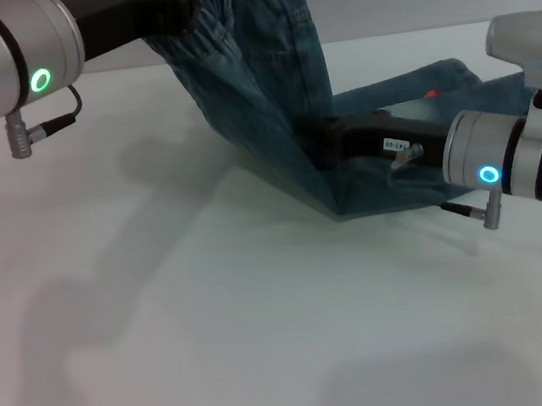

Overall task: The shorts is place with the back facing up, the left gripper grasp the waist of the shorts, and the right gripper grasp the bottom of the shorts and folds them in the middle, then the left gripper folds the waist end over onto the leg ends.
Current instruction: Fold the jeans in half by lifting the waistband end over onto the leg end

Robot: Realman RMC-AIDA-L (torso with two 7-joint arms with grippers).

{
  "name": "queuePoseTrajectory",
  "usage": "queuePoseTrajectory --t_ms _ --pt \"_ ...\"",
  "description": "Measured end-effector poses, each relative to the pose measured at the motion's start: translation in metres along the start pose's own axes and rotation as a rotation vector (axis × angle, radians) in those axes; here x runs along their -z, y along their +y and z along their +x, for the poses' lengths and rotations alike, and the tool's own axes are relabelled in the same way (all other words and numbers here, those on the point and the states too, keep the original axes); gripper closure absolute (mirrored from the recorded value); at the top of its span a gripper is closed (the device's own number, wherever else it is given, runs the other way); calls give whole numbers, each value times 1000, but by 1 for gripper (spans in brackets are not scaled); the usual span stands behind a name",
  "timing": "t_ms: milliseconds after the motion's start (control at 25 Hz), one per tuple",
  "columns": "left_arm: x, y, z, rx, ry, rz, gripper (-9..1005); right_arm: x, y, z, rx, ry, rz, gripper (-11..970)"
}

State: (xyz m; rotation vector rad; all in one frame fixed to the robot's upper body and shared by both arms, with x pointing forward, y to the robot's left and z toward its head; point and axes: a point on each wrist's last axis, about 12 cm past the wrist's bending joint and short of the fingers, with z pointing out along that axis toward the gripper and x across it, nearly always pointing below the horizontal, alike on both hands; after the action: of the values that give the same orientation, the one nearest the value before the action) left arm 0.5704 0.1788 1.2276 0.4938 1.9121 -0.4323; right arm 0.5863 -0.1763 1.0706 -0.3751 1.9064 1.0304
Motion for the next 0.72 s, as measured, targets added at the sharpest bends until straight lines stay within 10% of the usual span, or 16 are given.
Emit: queuePoseTrajectory --t_ms 720 --pt "13 -9 -7 -11 -34 23 888 14 -49 -35 188 -37 335 959"
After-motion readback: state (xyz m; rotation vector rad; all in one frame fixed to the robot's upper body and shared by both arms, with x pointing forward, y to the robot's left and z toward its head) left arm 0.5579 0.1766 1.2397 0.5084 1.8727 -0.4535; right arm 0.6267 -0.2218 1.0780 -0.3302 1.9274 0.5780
